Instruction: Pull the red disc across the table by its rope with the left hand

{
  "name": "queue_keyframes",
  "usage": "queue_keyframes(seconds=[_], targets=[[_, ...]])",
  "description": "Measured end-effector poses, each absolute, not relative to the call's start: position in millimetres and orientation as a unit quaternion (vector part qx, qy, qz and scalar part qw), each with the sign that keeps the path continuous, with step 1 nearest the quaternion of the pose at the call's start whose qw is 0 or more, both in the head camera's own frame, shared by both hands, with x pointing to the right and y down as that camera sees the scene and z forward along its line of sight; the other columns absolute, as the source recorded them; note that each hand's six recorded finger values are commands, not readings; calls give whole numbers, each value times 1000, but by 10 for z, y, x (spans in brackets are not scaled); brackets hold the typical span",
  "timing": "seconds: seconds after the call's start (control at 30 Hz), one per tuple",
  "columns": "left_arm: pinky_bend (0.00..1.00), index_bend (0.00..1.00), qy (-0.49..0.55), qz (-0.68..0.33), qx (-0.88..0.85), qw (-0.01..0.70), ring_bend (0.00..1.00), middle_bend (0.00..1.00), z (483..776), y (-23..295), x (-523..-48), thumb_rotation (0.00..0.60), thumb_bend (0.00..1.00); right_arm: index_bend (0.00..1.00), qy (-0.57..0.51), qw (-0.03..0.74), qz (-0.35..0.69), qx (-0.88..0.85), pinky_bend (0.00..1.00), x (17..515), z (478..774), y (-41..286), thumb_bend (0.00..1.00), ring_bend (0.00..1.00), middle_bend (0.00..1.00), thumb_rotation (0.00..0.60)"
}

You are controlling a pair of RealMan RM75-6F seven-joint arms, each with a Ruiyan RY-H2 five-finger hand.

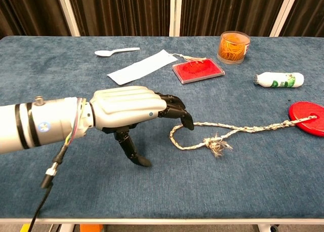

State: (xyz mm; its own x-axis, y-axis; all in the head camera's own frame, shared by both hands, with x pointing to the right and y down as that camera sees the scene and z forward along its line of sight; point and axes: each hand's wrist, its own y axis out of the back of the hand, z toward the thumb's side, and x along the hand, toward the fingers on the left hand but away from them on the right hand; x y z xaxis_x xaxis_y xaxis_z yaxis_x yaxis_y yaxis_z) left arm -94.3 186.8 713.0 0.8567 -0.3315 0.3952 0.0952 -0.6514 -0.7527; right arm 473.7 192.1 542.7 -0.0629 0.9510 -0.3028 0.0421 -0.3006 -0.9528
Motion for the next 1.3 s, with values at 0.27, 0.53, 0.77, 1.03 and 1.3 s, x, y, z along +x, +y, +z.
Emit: queue_keyframes(seconds=[0.27, 0.53, 0.77, 1.03, 1.3], targets=[[189, 208, 47, -267, -864, 424, 85, 283, 7234, 1891, -975, 600, 148, 0, -448, 389, 580, -558, 0, 4783, 5438, 1918, 195, 0, 11, 600], [189, 207, 45, -268, -859, 434, 125, 553, 7223, 1849, -1004, 600, 152, 0, -450, 390, 581, -554, 0, 4793, 5450, 1920, 210, 0, 15, 600], [190, 200, 42, -271, -851, 448, 303, 770, 7186, 1805, -1039, 600, 152, 0, -451, 391, 581, -553, 0, 4776, 5458, 1916, 232, 0, 16, 600], [604, 579, 57, -285, -830, 476, 616, 878, 7166, 1732, -1109, 600, 223, 0, -450, 387, 582, -556, 0, 4764, 5485, 1919, 236, 0, 17, 600], [701, 729, 142, -284, -809, 494, 653, 905, 6925, 1502, -1383, 600, 305, 0, -451, 383, 585, -555, 0, 4790, 5494, 1917, 237, 0, 19, 600]])
